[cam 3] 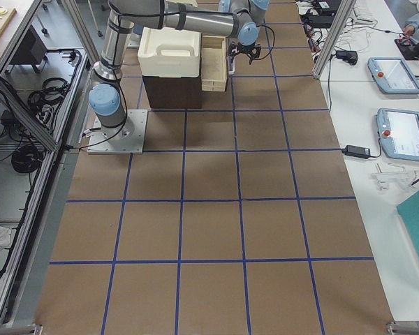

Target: Place scissors in drawer with both arms

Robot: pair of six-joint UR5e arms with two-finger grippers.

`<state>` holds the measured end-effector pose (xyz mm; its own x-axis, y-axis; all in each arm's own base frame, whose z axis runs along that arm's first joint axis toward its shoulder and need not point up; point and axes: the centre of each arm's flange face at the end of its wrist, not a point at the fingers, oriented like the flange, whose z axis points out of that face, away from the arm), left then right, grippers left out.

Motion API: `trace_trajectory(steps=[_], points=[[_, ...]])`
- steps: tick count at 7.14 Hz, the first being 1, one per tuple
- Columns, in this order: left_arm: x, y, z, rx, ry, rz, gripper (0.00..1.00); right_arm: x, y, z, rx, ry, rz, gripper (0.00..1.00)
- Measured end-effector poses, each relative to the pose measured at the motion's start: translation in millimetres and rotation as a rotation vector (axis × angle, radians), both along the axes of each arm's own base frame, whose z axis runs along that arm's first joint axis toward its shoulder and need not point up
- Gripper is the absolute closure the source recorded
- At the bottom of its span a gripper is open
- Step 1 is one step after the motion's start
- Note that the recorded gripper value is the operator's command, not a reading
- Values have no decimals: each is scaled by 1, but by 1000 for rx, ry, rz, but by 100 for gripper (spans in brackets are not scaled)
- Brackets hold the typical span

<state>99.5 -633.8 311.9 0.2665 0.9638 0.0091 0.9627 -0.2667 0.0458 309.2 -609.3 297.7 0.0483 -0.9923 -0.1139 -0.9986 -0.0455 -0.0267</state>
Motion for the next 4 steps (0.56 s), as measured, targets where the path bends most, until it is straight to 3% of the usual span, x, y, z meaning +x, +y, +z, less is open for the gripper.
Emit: trace_trajectory(steps=[4], points=[[0, 0, -1, 2, 1, -1, 100, 3, -13, 5, -54, -16, 17, 0]])
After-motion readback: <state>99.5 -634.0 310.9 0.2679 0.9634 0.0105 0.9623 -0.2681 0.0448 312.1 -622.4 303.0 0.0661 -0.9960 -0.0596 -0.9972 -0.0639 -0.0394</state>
